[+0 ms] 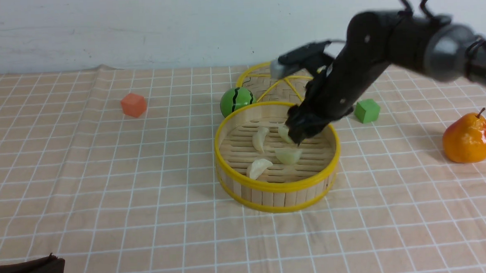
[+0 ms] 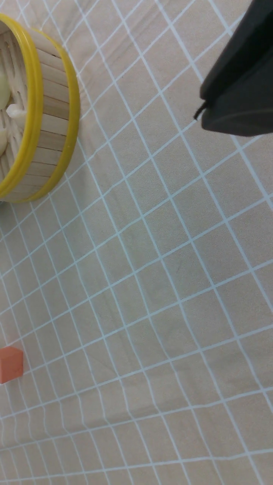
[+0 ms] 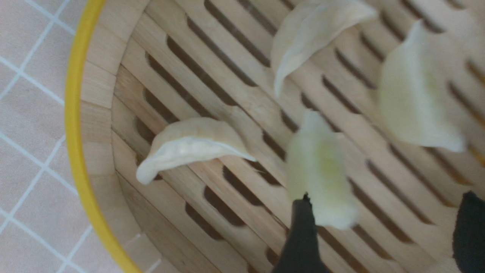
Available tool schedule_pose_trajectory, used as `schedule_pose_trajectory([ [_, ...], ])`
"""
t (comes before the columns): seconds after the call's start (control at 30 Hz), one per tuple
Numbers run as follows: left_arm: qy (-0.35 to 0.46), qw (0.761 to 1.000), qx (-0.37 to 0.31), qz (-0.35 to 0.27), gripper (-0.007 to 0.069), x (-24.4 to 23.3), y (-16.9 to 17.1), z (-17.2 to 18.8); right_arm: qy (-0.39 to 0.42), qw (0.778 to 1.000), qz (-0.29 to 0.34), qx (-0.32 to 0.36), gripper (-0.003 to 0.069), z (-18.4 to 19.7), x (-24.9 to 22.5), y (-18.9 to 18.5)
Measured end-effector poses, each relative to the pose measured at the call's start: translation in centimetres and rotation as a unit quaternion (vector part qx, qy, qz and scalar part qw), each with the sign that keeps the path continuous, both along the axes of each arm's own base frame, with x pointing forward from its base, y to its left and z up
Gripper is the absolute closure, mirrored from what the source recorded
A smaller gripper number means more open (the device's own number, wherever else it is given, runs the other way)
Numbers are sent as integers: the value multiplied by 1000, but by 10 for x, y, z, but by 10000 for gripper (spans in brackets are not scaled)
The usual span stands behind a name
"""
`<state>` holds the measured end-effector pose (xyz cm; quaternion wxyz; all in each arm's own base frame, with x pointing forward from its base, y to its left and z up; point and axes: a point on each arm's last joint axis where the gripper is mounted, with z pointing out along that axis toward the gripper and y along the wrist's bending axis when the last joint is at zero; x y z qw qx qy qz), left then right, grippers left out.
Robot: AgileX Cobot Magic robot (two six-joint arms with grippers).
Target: Put the dumplings into the steamer on the table with the brown tablecloth.
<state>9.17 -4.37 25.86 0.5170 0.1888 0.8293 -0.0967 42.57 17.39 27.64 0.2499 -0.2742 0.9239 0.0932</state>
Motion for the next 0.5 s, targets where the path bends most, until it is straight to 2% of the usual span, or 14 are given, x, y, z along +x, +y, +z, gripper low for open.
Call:
schedule_pose_trajectory([
  [0.07, 0, 1000, 0, 0, 607, 0, 0, 0, -44, 998, -28, -28, 151, 75, -19, -25],
  [0.13, 0, 1000, 0, 0, 607, 0, 0, 0, -82, 995, -48, -42, 177, 119, -36, -43],
  [0.17, 0, 1000, 0, 0, 607, 0, 0, 0, -127, 989, -66, -41, 205, 158, -57, -58],
  [0.2, 0, 1000, 0, 0, 607, 0, 0, 0, -146, 986, -73, -40, 228, 174, -67, -65],
  [0.27, 0, 1000, 0, 0, 607, 0, 0, 0, -205, 973, -104, -16, 311, 226, -116, -91],
  [0.3, 0, 1000, 0, 0, 607, 0, 0, 0, -207, 973, -105, -13, 319, 229, -120, -93],
  [0.4, 0, 1000, 0, 0, 607, 0, 0, 0, -241, 964, -110, 33, 459, 260, -181, -109],
  [0.43, 0, 1000, 0, 0, 606, 0, 0, 0, -240, 964, -103, 51, 500, 262, -199, -111],
  [0.47, 0, 1000, 0, 0, 606, 0, 0, 0, -239, 964, -102, 54, 508, 262, -206, -112],
  [0.5, 0, 1000, 0, 0, 604, 0, 0, 0, -227, 967, -89, 76, 566, 256, -233, -114],
])
